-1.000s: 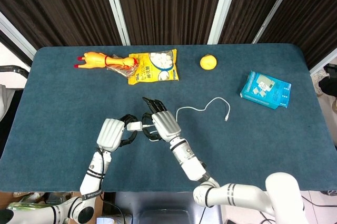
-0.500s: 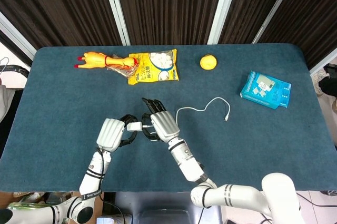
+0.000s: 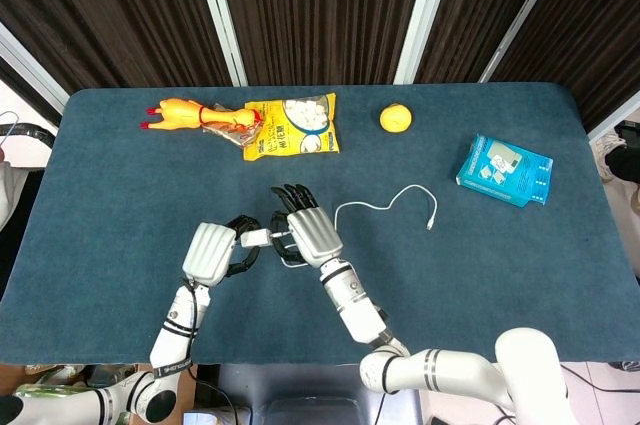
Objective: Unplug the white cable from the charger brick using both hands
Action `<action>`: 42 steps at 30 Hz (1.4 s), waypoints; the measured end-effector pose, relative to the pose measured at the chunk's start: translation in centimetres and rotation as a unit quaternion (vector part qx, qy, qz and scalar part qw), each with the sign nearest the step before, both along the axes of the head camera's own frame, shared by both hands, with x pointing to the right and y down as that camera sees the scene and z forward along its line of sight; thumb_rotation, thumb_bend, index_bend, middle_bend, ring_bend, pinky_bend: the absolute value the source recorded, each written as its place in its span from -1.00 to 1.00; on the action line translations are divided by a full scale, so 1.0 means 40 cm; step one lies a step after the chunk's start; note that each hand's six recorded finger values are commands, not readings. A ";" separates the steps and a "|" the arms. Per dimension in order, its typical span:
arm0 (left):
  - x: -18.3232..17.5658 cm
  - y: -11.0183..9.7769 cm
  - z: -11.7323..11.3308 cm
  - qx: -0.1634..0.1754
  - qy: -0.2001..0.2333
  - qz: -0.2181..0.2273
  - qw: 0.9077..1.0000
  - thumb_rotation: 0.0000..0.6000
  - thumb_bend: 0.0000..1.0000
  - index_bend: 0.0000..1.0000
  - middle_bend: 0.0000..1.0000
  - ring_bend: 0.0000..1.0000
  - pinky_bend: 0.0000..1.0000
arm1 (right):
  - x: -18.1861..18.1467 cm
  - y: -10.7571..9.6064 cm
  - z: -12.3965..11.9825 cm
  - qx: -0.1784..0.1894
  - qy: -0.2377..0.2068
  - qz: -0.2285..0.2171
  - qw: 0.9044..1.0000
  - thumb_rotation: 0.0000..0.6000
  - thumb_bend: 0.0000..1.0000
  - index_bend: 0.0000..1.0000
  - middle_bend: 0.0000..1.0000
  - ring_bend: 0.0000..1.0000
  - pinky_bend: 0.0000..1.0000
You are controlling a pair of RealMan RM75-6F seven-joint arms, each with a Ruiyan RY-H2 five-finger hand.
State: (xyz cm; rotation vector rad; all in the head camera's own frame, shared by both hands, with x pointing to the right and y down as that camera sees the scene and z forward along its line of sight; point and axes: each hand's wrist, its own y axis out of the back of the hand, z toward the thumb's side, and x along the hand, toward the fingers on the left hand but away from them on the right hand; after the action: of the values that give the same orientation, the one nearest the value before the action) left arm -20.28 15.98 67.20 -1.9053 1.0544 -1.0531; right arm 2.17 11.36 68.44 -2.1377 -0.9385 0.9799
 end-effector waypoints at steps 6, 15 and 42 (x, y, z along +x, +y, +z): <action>-0.002 -0.004 0.001 0.003 -0.006 0.003 1.000 1.00 0.26 0.55 0.68 1.00 1.00 | 0.017 -0.014 -0.004 0.007 0.006 0.006 1.000 1.00 0.22 0.68 -0.60 -1.00 -0.92; -0.055 -0.033 -0.002 0.021 -0.026 -0.002 0.999 1.00 0.24 0.55 0.68 1.00 1.00 | 0.090 -0.056 0.013 0.022 0.039 0.019 0.999 1.00 0.22 0.69 -0.59 -1.00 -0.92; -0.249 0.012 0.216 -0.084 -0.096 -0.037 0.991 1.00 -0.01 0.07 -0.03 1.00 1.00 | 0.360 -0.070 0.198 -0.047 0.147 0.018 0.988 1.00 0.13 -0.59 -0.83 -1.00 -0.90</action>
State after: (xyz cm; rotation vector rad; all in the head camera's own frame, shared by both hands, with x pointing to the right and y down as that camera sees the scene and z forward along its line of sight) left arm -30.24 16.47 75.85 -1.8612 0.9586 -1.3763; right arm 16.58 8.57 76.36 -1.9844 -0.8004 1.3368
